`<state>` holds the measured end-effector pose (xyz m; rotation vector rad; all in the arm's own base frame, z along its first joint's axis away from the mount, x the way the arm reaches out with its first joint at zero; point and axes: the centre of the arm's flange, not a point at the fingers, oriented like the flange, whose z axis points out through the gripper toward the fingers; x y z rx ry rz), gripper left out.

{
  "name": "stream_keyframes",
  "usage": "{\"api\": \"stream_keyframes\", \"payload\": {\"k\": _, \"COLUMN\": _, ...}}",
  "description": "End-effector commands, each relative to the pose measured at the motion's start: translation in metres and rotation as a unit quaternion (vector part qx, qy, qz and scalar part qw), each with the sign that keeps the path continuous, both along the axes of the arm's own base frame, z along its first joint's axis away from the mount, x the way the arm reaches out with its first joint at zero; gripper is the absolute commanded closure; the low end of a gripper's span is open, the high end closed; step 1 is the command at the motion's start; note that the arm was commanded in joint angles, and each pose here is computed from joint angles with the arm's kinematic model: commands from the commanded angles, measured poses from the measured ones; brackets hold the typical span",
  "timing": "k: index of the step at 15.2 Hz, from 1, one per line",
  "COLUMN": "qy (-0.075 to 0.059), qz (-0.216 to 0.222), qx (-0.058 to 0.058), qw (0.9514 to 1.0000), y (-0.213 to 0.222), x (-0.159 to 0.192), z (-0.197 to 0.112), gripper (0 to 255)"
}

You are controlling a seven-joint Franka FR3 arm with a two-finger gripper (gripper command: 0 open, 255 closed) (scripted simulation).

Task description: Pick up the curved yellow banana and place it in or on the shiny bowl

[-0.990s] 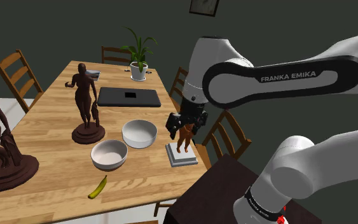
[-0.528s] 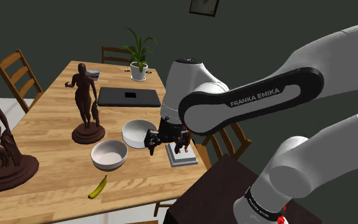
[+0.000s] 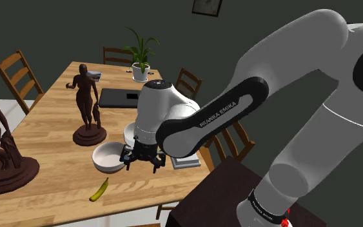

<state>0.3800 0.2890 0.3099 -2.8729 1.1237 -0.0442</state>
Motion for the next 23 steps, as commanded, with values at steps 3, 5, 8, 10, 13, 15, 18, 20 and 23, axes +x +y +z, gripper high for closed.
{"api": "stream_keyframes", "payload": {"k": 3, "qy": -0.002, "qz": -0.059, "qx": 0.008, "qw": 0.9982, "y": 0.031, "x": 0.024, "z": -0.033, "gripper": 0}}
{"api": "stream_keyframes", "payload": {"k": 5, "qy": -0.002, "qz": -0.087, "qx": 0.012, "qw": 0.9961, "y": 0.046, "x": 0.038, "z": -0.049, "gripper": 0}}
{"api": "stream_keyframes", "payload": {"k": 8, "qy": -0.003, "qz": -0.129, "qx": 0.018, "qw": 0.9915, "y": 0.068, "x": 0.059, "z": -0.072, "gripper": 0}}
{"api": "stream_keyframes", "payload": {"k": 10, "qy": -0.004, "qz": -0.156, "qx": 0.022, "qw": 0.9875, "y": 0.081, "x": 0.075, "z": -0.088, "gripper": 0}}
{"api": "stream_keyframes", "payload": {"k": 13, "qy": -0.004, "qz": -0.197, "qx": 0.027, "qw": 0.9800, "y": 0.099, "x": 0.100, "z": -0.111, "gripper": 0}}
{"api": "stream_keyframes", "payload": {"k": 15, "qy": -0.004, "qz": -0.197, "qx": 0.027, "qw": 0.9800, "y": 0.100, "x": 0.100, "z": -0.121, "gripper": 0}}
{"api": "stream_keyframes", "payload": {"k": 18, "qy": -0.004, "qz": -0.197, "qx": 0.027, "qw": 0.9800, "y": 0.101, "x": 0.102, "z": -0.137, "gripper": 0}}
{"api": "stream_keyframes", "payload": {"k": 20, "qy": -0.004, "qz": -0.197, "qx": 0.027, "qw": 0.9800, "y": 0.102, "x": 0.102, "z": -0.148, "gripper": 0}}
{"api": "stream_keyframes", "payload": {"k": 23, "qy": -0.004, "qz": -0.197, "qx": 0.027, "qw": 0.9800, "y": 0.102, "x": 0.103, "z": -0.151, "gripper": 0}}
